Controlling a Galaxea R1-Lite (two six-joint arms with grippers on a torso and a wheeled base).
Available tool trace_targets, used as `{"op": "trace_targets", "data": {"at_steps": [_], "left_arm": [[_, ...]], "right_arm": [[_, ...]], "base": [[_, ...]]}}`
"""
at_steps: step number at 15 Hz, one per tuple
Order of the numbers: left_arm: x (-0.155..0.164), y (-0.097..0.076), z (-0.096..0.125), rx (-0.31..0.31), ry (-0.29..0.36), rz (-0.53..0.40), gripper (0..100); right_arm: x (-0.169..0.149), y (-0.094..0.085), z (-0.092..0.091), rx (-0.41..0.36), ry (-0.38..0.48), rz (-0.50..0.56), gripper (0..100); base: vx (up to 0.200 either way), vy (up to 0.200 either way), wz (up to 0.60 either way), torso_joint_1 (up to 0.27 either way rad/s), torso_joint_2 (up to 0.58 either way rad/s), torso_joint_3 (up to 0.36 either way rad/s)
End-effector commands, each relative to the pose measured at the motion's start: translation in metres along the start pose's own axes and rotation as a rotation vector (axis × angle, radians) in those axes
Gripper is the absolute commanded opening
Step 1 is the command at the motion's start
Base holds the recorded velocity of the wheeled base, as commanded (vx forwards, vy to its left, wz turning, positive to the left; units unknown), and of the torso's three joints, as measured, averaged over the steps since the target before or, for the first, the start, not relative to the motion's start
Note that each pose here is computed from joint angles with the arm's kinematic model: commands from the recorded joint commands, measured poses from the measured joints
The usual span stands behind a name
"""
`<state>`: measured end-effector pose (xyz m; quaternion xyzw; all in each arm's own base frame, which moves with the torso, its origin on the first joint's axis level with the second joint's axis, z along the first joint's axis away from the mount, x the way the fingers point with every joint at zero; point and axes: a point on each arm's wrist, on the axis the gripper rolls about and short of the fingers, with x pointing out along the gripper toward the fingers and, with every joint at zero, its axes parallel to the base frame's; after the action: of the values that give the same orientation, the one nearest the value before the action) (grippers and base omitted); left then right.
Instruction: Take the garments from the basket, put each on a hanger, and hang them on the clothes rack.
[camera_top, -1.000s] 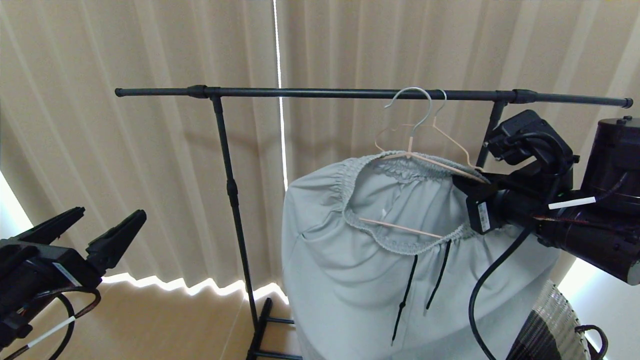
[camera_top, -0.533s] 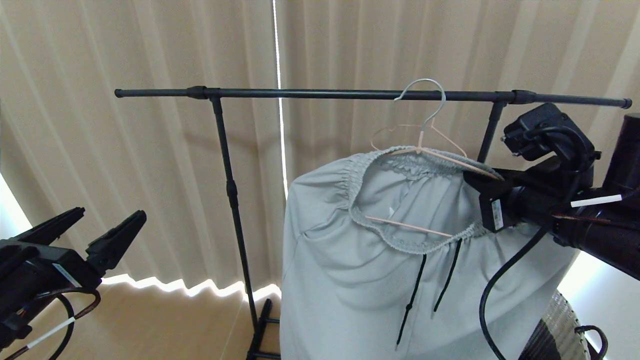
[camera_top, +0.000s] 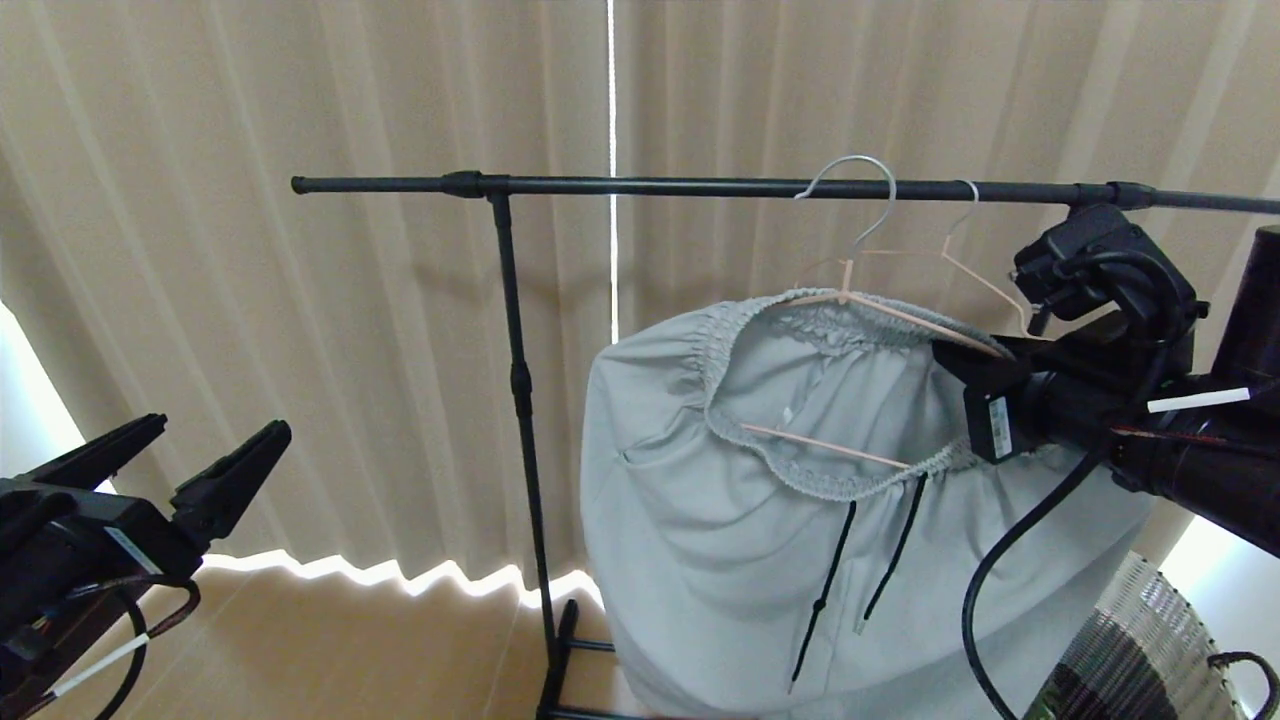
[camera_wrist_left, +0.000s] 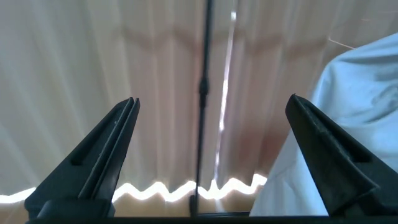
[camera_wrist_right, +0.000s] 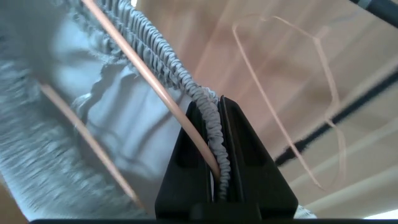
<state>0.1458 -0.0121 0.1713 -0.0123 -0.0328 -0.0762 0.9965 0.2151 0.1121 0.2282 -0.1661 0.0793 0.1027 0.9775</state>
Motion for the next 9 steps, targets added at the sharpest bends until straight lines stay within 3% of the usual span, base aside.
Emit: {"op": "trace_targets", "data": {"at_steps": [1, 9], "left_arm": [[-0.0027, 0.0, -0.0009, 0.001, -0.002, 0.001, 100], [-0.0106, -0.0013, 0.0074, 0.0, -0.053, -0.005, 100]], "right_arm": [[-0.0007, 0.0008, -0.0035, -0.004, 0.01, 0.002, 0], [-0.0012, 0.001, -0.0054, -0.006, 0.017, -0.001, 0]], "base": [[0.0, 0.0, 0.0, 0.0, 0.0, 0.0], [0.0, 0.0, 0.0, 0.0, 0.0, 0.0]]}}
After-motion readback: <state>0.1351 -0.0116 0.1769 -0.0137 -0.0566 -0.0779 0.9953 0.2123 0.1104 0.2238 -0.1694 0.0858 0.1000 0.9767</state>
